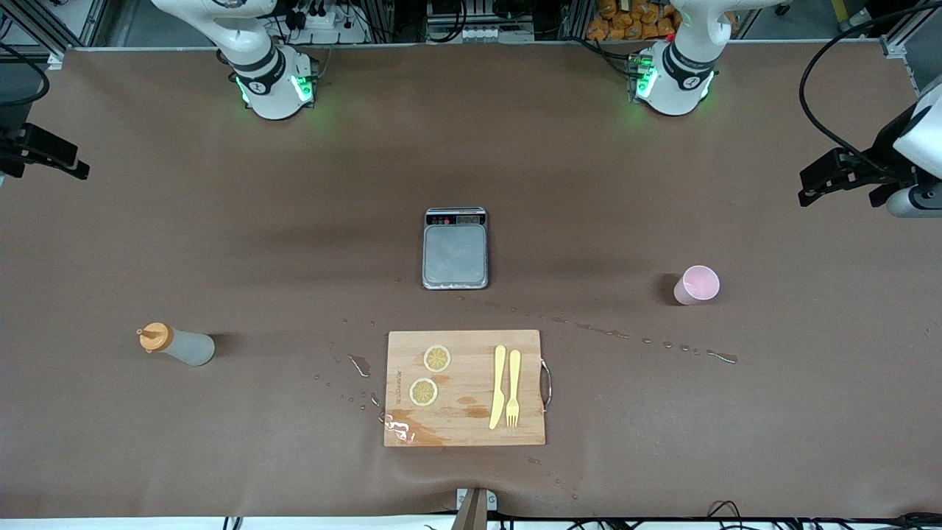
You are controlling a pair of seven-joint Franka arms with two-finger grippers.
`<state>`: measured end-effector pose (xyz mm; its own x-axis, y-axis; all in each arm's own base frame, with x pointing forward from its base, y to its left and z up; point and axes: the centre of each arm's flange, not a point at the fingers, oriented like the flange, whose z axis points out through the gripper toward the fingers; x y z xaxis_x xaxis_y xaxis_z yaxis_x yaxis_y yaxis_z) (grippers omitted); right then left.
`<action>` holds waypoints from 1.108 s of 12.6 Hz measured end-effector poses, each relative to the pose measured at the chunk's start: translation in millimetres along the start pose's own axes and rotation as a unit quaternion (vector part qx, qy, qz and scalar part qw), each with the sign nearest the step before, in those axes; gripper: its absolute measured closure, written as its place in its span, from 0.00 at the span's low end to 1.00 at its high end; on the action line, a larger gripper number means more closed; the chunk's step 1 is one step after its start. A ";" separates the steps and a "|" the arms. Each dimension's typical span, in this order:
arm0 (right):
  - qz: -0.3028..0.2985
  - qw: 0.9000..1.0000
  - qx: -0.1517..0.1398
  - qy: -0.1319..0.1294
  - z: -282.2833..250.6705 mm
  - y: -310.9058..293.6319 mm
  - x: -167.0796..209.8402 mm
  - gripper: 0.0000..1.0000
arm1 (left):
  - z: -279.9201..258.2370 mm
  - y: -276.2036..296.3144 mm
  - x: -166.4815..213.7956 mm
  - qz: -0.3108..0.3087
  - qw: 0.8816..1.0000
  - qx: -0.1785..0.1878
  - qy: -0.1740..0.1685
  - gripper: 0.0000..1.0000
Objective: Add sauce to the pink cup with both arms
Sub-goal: 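Lower the open left gripper toward the pink paper cup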
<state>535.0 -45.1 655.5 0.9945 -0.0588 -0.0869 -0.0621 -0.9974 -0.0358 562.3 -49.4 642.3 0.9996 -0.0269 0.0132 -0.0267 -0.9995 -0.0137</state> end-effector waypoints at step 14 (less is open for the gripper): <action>-0.007 1.000 -0.003 -0.002 27.3 49.5 25.4 0.00 | 218.1 -41.2 42.5 -0.053 0.996 -0.009 -0.072 0.00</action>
<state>554.9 -94.8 624.4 0.9949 -0.0447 -0.0907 -0.0477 -0.9984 -0.0311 608.8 -6.5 425.4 0.9883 0.0792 -0.1305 0.0797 -0.9968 -0.0010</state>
